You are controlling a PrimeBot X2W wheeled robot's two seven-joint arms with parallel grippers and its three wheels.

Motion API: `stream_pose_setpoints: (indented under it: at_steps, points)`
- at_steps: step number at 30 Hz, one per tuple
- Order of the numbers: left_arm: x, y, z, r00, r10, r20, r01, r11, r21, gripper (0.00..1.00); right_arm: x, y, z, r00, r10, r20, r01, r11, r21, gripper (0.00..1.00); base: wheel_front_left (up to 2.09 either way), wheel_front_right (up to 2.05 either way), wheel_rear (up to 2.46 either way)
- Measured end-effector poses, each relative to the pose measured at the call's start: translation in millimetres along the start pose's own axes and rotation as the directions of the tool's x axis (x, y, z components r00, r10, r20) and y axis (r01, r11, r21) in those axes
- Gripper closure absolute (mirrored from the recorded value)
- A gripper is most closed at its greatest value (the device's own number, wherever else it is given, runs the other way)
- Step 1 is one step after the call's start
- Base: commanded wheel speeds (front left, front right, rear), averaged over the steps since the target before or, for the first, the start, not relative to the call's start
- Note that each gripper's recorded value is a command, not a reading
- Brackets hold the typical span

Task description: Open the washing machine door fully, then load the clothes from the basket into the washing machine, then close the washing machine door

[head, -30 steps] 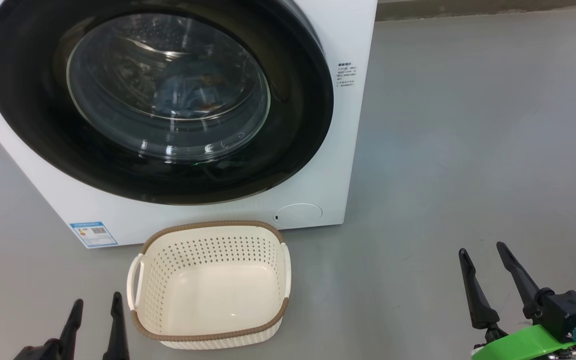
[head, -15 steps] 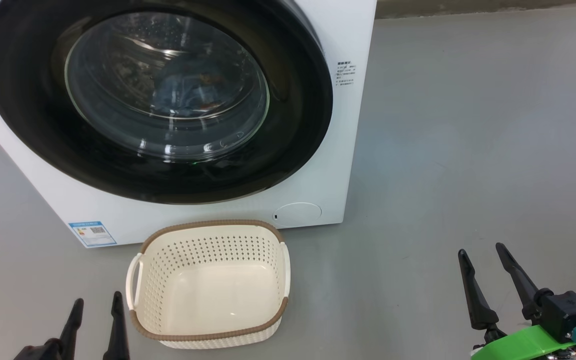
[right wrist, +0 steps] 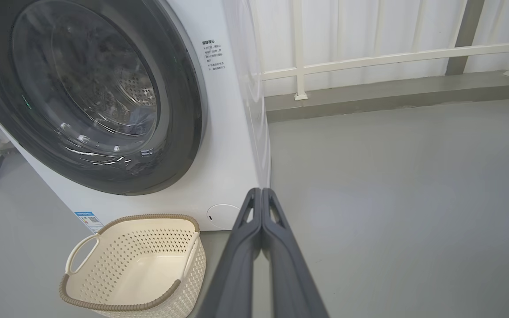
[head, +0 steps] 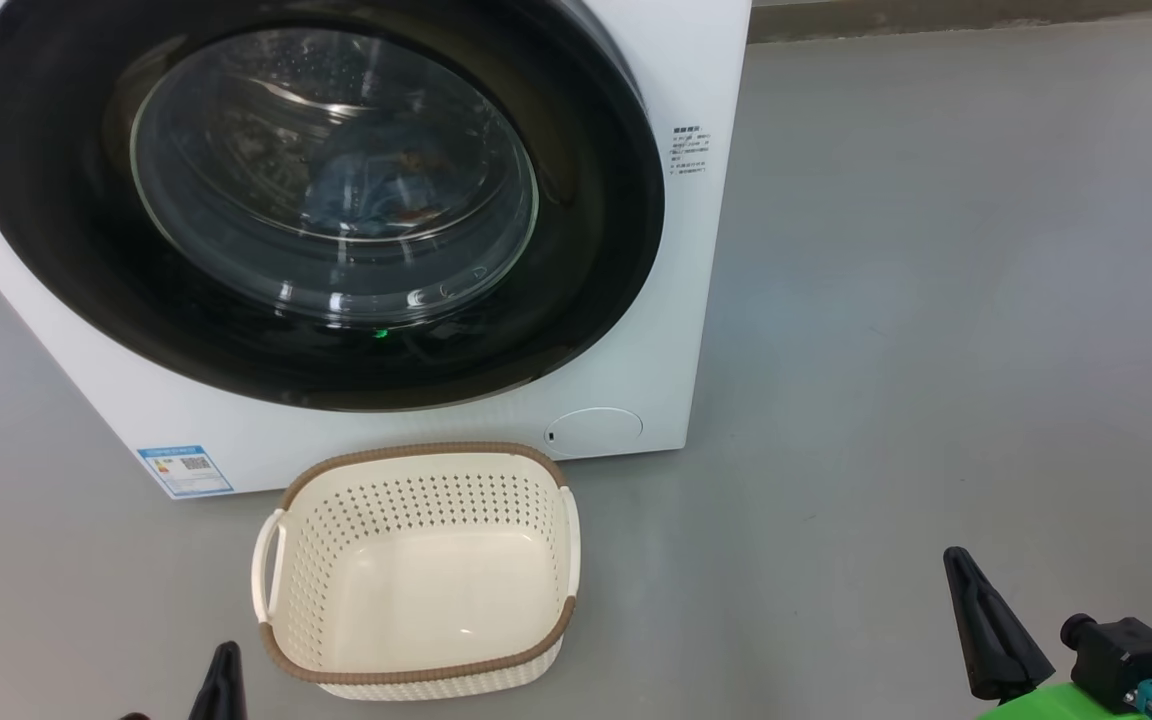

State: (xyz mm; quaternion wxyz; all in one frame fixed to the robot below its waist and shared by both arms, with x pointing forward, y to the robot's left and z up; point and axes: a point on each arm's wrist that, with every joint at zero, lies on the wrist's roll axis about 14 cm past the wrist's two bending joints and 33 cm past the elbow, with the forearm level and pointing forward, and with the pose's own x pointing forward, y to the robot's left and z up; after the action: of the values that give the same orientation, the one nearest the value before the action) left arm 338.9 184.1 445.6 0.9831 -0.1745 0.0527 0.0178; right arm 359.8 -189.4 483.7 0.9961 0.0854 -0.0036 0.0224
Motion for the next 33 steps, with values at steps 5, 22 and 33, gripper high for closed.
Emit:
stream_pose_setpoints:
  at_steps: [5,22,33]
  points:
    - [0.1,1.7,-1.4,1.000,0.012,-0.010,-0.012,0.999,-0.052,1.00,-0.2,-2.4,-1.9,1.000,-0.015,-0.011,0.016,0.998,0.056,1.00,0.00,0.00,0.00]
    - [3.9,4.5,0.4,0.999,0.037,-0.022,-0.041,0.974,-0.223,1.00,-1.5,-9.5,-6.9,0.997,-0.060,-0.041,0.068,0.967,0.246,1.00,0.00,0.00,0.00]
    - [4.7,6.4,-0.4,0.998,0.049,-0.036,-0.059,0.942,-0.329,1.00,-1.2,-12.8,-9.0,0.995,-0.083,-0.058,0.098,0.925,0.367,1.00,0.00,0.00,0.00]
